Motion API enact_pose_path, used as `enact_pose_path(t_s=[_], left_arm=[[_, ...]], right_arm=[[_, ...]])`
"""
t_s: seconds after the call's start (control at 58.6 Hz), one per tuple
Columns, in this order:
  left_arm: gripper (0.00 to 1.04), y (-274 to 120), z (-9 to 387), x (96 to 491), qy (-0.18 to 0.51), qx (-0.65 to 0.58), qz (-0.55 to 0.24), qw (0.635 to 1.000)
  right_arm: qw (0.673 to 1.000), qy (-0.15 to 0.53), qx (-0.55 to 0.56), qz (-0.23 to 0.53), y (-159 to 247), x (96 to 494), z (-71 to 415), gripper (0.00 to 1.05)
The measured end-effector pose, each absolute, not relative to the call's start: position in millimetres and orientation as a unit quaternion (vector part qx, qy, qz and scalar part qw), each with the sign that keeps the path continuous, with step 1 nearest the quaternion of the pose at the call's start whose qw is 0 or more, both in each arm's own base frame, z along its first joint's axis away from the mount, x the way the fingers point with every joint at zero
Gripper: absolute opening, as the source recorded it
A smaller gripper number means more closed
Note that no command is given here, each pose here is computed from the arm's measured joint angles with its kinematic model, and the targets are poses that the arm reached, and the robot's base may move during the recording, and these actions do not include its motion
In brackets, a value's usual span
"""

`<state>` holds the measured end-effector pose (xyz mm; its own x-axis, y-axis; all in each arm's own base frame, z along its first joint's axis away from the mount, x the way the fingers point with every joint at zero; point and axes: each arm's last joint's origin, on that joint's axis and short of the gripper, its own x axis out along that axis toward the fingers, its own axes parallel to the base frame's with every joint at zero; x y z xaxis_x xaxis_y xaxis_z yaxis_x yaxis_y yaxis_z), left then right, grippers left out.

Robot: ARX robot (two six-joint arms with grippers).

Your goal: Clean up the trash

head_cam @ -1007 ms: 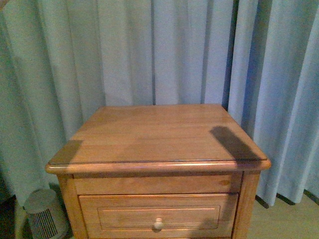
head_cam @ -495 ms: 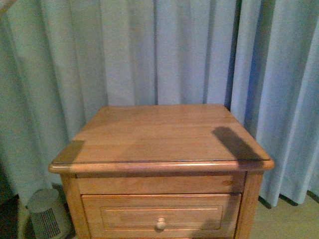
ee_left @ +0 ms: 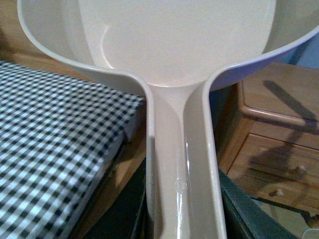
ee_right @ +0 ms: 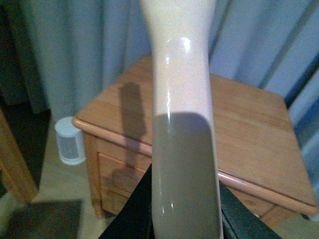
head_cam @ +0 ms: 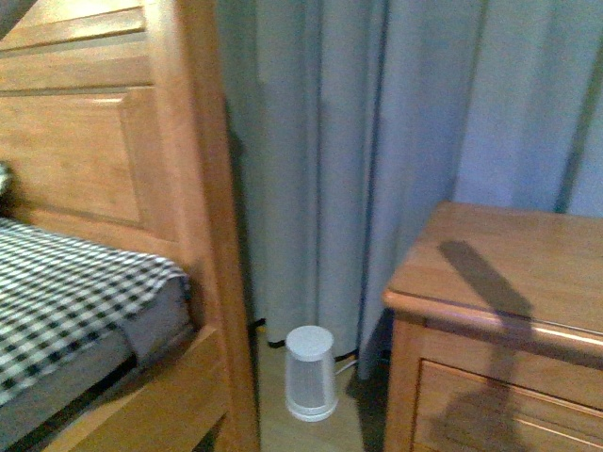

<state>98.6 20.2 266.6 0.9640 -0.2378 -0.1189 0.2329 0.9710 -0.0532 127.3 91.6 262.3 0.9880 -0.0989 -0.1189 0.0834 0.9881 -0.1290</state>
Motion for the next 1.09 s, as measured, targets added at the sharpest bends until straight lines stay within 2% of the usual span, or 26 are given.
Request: enact_pose_path(t_s=[1.092], left_arm=[[0.28, 20.4, 265.5, 98.8, 0.064, -0.02, -0.116, 0.991]], right_arm=[[0.995, 0.064, -0.063, -0.039, 92.7, 127.7, 261.6, 0.19]])
